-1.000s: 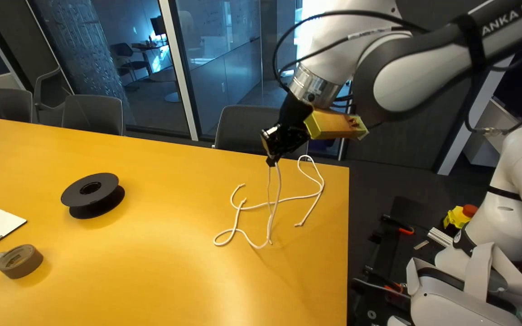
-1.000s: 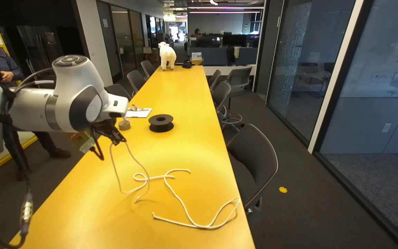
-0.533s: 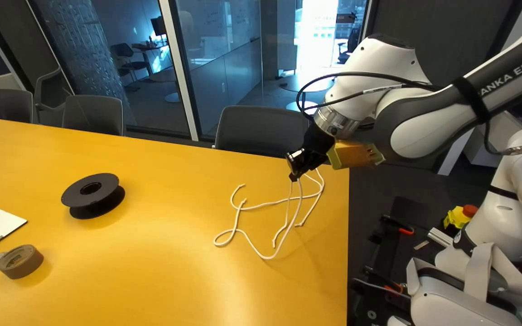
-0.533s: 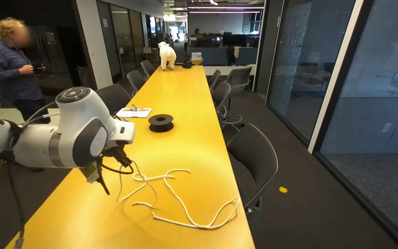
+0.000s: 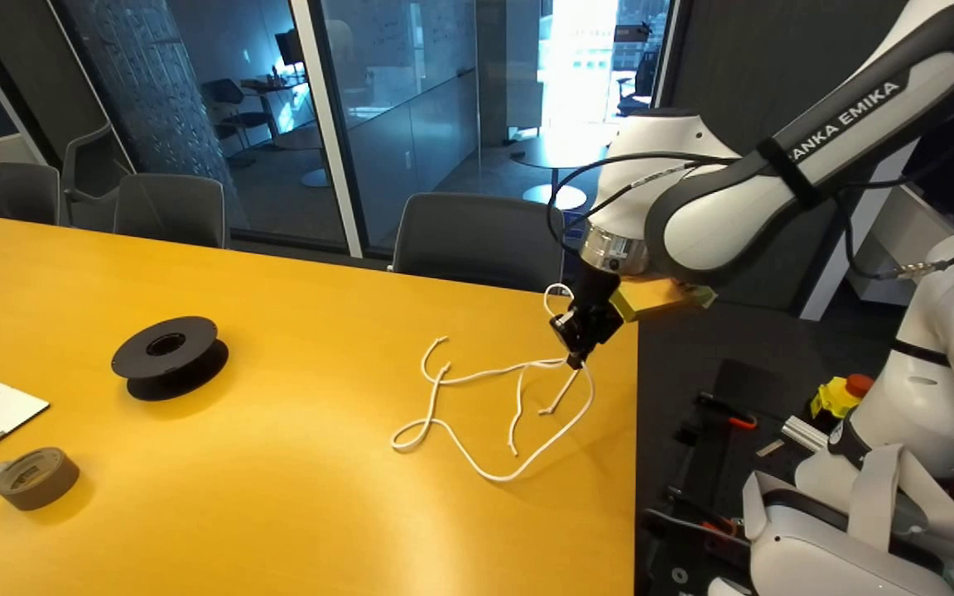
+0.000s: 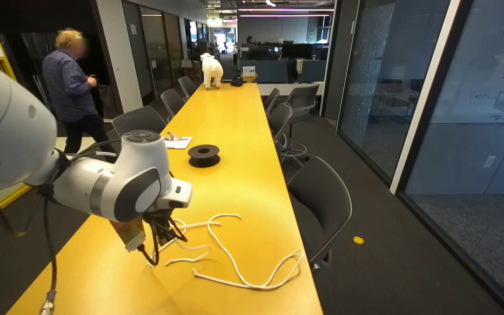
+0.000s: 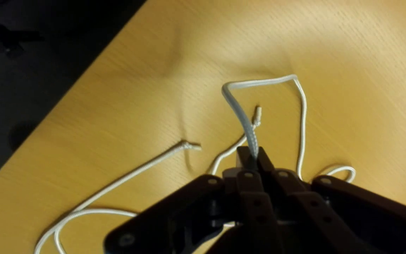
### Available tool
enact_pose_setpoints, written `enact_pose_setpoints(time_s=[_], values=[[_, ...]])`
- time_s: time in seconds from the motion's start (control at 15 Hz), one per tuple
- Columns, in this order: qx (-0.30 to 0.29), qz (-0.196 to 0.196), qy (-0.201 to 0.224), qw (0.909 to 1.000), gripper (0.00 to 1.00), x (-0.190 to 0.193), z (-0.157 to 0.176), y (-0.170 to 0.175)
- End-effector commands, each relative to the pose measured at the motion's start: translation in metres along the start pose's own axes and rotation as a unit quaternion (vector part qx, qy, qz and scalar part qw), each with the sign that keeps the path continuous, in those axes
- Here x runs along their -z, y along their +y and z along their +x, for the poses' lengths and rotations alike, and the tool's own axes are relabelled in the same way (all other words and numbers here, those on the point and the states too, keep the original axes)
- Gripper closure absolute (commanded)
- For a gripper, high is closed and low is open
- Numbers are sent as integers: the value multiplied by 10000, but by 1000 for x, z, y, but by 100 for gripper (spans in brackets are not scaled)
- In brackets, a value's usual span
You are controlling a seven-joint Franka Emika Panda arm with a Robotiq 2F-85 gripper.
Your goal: Untangle the rope on the table.
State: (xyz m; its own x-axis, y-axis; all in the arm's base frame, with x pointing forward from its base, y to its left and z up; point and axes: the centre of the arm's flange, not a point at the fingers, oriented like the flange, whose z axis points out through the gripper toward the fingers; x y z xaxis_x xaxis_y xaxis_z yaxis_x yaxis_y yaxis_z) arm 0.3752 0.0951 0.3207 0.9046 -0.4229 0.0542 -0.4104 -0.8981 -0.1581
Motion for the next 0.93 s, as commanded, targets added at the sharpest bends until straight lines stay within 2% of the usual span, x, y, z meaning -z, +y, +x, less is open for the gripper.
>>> enact_pose_setpoints(time_s=[0.0,0.27,0.53,0.67,0.87], values=[[62,-64,-416,9991,96,-21,18,20],[99,-224,-1061,9941,96,-64,36,35],[247,-280,-1767,9836,96,-118,47,40],[484,-260,-2113,9759,96,-137,46,30],[1004,-179,-2746,9561,96,-161,37,7]])
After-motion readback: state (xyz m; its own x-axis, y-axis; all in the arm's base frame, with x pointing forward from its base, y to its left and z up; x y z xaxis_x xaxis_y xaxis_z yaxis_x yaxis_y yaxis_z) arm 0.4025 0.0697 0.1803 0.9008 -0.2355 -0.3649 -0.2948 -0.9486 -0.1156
